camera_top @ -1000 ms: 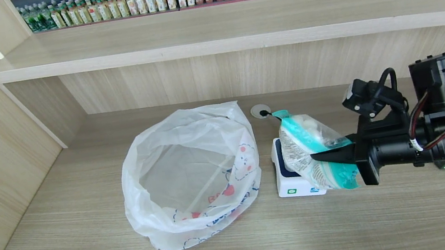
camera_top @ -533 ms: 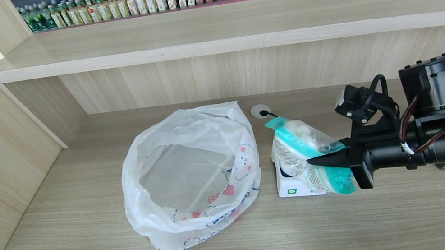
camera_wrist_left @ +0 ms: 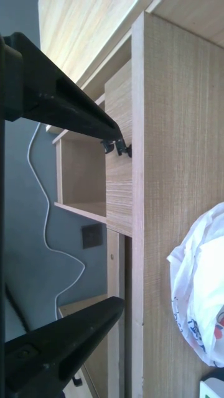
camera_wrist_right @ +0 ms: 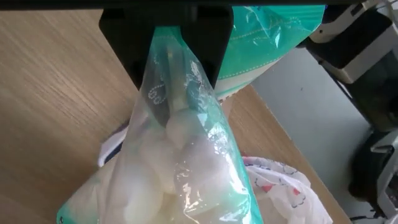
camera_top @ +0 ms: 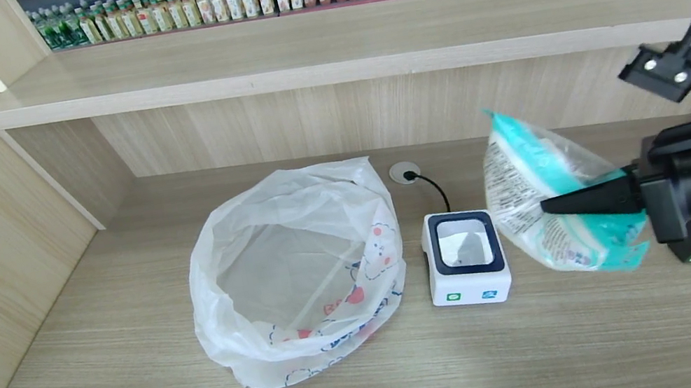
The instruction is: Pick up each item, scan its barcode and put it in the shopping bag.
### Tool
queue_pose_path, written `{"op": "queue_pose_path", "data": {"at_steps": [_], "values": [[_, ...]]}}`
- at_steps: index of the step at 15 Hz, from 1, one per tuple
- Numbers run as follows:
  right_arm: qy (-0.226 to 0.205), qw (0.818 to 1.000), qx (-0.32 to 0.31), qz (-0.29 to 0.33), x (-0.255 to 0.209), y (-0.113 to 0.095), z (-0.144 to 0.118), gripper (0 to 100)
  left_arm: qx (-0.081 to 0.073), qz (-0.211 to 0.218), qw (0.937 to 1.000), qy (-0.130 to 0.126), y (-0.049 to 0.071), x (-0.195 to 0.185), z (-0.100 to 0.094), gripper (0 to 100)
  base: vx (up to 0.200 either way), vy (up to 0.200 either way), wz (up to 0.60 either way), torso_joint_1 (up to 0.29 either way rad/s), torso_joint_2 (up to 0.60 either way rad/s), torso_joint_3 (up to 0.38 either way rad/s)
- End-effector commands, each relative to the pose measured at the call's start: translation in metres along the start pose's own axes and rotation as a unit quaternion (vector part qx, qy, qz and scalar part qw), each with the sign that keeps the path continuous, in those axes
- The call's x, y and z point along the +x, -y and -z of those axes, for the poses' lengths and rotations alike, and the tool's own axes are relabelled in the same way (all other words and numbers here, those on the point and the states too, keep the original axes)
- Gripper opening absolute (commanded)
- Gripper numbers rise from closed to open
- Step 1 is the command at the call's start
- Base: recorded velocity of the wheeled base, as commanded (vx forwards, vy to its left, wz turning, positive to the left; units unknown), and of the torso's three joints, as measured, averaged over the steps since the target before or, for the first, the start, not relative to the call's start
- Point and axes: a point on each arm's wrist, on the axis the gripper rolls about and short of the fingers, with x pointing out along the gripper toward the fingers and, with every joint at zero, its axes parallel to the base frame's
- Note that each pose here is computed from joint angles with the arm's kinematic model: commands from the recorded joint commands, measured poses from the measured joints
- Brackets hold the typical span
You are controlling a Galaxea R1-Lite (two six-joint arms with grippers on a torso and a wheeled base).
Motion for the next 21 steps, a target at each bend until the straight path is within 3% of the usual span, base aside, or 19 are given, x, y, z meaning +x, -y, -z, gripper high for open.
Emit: {"op": "queue_pose_path", "data": {"at_steps": [1, 5, 8, 15, 18, 21], "values": [[0.059, 0.997, -0.012, 0.052, -0.065, -0.014, -0.019, 0, 0.0, 0.0, 1.0, -0.001, 0.0, 0.0, 0.0, 100, 0.0, 0.0, 0.0, 0.0, 0.0, 0.0], [0.031, 0.995, -0.003, 0.098, -0.092, -0.021, 0.005, 0, 0.0, 0.0, 1.0, -0.001, 0.0, 0.0, 0.0, 100, 0.0, 0.0, 0.0, 0.0, 0.0, 0.0], [-0.01, 0.983, -0.086, 0.159, -0.112, -0.015, 0.013, 0, 0.0, 0.0, 1.0, 0.0, 0.0, 0.0, 0.0, 100, 0.0, 0.0, 0.0, 0.0, 0.0, 0.0], [0.026, 0.981, -0.142, 0.13, -0.107, -0.022, 0.004, 0, 0.0, 0.0, 1.0, 0.0, 0.0, 0.0, 0.0, 100, 0.0, 0.0, 0.6, 0.001, 0.0, 0.002], [0.027, 0.986, -0.138, 0.087, -0.097, -0.021, 0.007, 0, 0.0, 0.0, 1.0, 0.0, 0.0, 0.0, 0.0, 100, 0.0, 0.0, 0.4, 0.003, 0.0, 0.002], [0.007, 0.995, -0.086, 0.057, -0.05, 0.013, 0.017, 0, 0.0, 0.0, 1.0, 0.0, 0.0, 0.0, 0.0, 100, 0.0, 0.0, 0.0, 0.0, 0.0, 0.0]]}}
